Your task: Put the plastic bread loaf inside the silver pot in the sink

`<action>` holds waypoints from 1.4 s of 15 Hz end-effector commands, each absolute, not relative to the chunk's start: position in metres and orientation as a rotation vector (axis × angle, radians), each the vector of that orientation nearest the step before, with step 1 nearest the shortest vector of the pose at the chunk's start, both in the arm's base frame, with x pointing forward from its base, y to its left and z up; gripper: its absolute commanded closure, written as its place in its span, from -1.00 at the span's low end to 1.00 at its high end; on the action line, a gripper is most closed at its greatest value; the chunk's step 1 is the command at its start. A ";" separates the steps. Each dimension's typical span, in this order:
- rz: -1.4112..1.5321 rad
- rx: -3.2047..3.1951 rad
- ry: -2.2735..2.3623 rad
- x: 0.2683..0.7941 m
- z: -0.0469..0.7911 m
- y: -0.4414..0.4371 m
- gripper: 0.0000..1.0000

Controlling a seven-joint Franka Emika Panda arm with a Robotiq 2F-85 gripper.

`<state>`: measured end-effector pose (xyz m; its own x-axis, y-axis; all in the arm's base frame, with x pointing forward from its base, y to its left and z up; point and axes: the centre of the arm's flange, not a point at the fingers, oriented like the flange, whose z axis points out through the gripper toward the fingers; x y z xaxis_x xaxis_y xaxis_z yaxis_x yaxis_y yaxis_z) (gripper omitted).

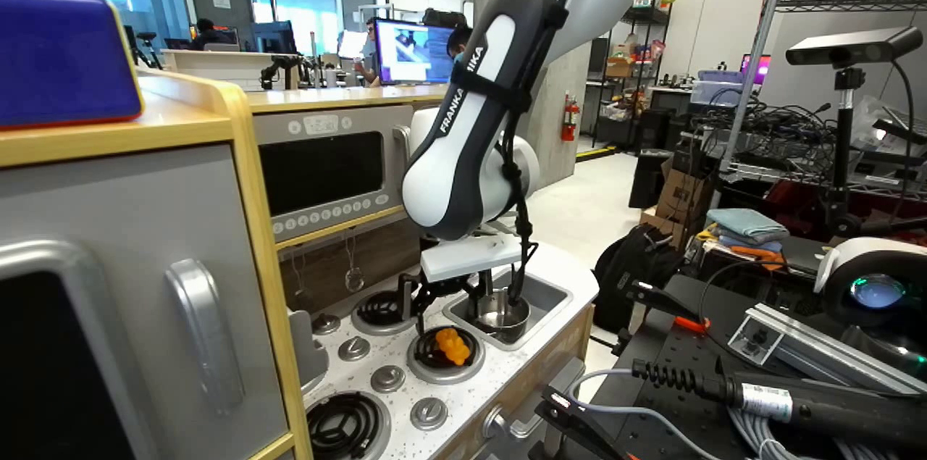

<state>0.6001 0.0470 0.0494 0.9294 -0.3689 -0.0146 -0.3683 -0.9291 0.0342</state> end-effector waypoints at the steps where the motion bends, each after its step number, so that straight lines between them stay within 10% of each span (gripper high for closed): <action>1: -0.017 3.071 -0.579 0.611 0.032 0.044 -1.00; 11: 0.056 3.073 -0.516 0.612 0.006 0.043 -1.00; 15: 0.052 3.075 -0.508 0.613 0.003 0.040 -0.12; 21: 0.056 3.081 -0.496 0.614 0.006 0.037 0.60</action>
<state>0.6095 0.0407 0.0094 0.9469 -0.3209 0.0192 -0.3214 -0.9464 0.0337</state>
